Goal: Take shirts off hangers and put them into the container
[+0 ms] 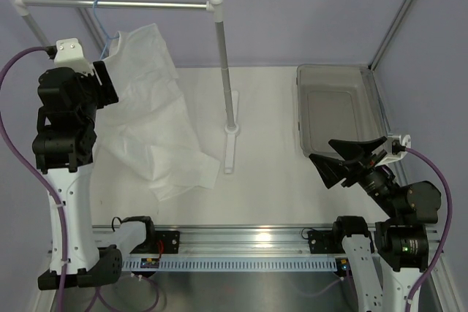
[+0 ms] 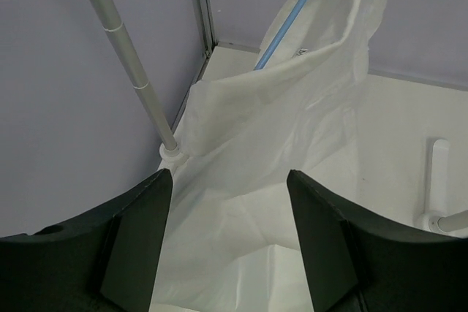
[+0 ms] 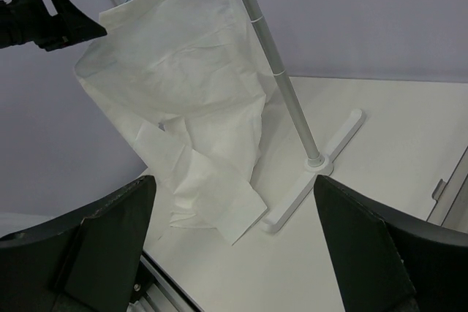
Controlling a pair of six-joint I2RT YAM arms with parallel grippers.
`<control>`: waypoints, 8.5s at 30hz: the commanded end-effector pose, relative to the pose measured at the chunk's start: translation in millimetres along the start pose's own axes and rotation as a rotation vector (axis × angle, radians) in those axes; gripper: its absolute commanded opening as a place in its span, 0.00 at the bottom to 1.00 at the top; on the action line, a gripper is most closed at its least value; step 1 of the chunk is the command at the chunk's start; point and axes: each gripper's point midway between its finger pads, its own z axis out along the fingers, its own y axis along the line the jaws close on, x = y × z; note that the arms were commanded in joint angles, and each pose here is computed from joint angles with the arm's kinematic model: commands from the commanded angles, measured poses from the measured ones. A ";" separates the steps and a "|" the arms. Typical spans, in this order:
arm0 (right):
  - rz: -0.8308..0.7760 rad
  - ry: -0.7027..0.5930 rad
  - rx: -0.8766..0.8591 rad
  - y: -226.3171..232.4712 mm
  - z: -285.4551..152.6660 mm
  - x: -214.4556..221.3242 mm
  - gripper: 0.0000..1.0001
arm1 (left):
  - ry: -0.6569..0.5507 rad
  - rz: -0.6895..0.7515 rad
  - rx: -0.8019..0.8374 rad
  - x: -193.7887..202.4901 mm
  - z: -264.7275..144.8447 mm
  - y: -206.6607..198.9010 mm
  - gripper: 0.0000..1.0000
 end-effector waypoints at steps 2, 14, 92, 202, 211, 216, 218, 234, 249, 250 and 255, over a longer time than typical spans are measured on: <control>-0.016 -0.005 -0.063 13.3 -2.9 -1.3 1.00 | -0.008 0.017 -0.012 -1.4 10.3 4.5 0.70; -0.026 -0.011 -0.059 13.6 -3.3 -3.3 0.99 | 0.038 -0.011 0.023 22.5 18.5 -2.9 0.47; 0.134 0.311 -0.259 41.8 85.9 -25.9 0.93 | -0.174 -0.260 1.114 100.7 -193.4 -139.6 0.00; -0.479 0.254 -0.120 108.8 378.6 28.1 0.00 | -0.386 -0.474 0.226 127.6 -219.6 16.3 0.00; -0.390 0.145 0.002 94.6 413.4 34.3 0.00 | -0.340 -0.521 0.052 144.4 -226.7 47.5 0.00; -0.244 0.077 -0.001 109.1 415.7 12.5 0.00 | -0.217 -0.472 0.240 159.7 -205.4 3.7 0.00; -0.217 0.043 0.008 110.8 415.3 1.6 0.00 | -0.252 -0.483 0.300 156.4 -209.8 -4.2 0.00; -0.068 -0.023 0.009 120.3 411.0 -24.4 0.00 | -0.038 -0.474 0.341 201.2 -217.1 -20.5 0.00; -0.050 0.012 -0.118 138.6 383.5 -46.1 0.00 | -0.170 -0.621 -0.151 214.3 -260.7 79.6 0.00; -0.055 0.006 -0.110 137.2 381.3 -49.3 0.00 | -0.155 -0.615 -0.155 215.7 -257.8 78.7 0.00; -0.103 0.026 -0.066 122.4 384.5 -41.0 0.00 | -0.125 -0.588 -0.221 215.7 -250.2 86.3 0.00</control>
